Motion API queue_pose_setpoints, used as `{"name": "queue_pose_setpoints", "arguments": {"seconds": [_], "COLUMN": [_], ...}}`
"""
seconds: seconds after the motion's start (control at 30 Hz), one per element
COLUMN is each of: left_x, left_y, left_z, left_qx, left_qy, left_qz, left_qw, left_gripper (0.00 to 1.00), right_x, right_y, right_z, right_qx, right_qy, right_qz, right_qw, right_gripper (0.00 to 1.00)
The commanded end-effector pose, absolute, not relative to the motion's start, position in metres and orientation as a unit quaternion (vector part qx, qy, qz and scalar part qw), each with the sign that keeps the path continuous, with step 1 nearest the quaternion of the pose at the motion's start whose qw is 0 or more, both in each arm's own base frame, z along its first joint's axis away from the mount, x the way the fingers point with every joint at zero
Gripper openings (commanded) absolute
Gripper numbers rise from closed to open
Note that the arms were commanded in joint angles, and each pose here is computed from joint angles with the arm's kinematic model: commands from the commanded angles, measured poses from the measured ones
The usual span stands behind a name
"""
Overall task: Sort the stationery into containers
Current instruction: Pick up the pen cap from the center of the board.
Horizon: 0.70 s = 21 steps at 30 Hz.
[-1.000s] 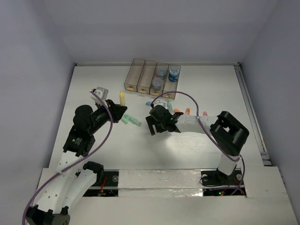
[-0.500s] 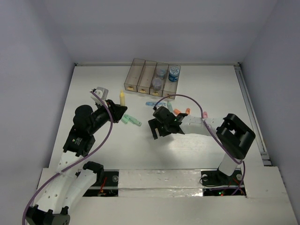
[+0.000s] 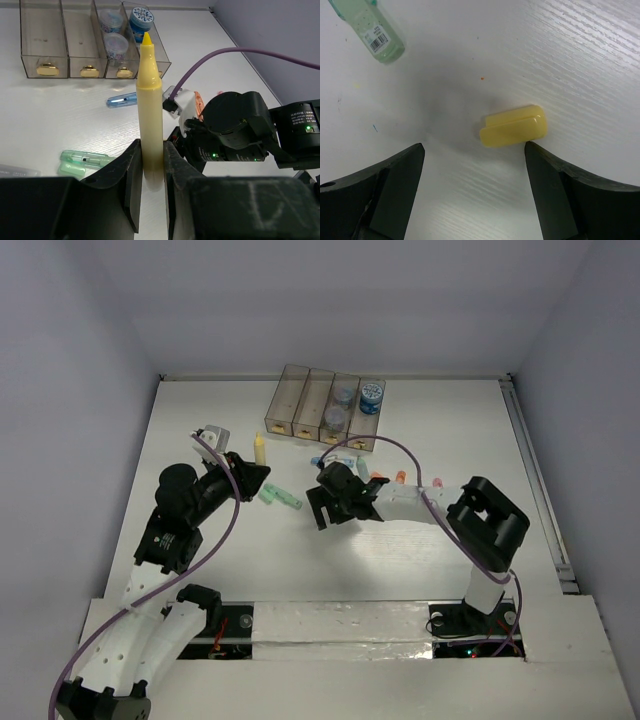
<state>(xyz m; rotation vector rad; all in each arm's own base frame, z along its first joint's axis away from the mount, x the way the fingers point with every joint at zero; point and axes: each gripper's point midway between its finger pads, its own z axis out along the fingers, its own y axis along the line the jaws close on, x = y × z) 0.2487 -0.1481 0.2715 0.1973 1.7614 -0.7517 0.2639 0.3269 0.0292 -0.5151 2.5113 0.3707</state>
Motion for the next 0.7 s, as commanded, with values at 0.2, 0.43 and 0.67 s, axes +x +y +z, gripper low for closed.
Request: {"name": "queue_pose_setpoints", "arguments": {"seconds": [0.2, 0.43, 0.67], "left_x": [0.248, 0.248, 0.247], "left_y": [-0.150, -0.150, -0.149], "left_z": [0.297, 0.298, 0.300], "left_qx": [0.094, 0.093, 0.093], "left_qy": [0.723, 0.723, 0.721], "left_qz": [-0.332, -0.332, -0.331], "left_qw": [0.599, 0.599, 0.602], "left_gripper": [0.00, 0.00, 0.00], "right_x": [0.279, 0.286, 0.289], "right_y": [0.327, 0.322, 0.318], "right_z": [0.013, 0.006, -0.001], "right_qx": [-0.202, -0.210, -0.210], "right_qy": [0.934, 0.937, 0.939], "right_qz": [0.103, 0.066, 0.047], "right_qw": [0.276, 0.272, 0.270], "right_gripper": [0.87, 0.78, 0.67]}}
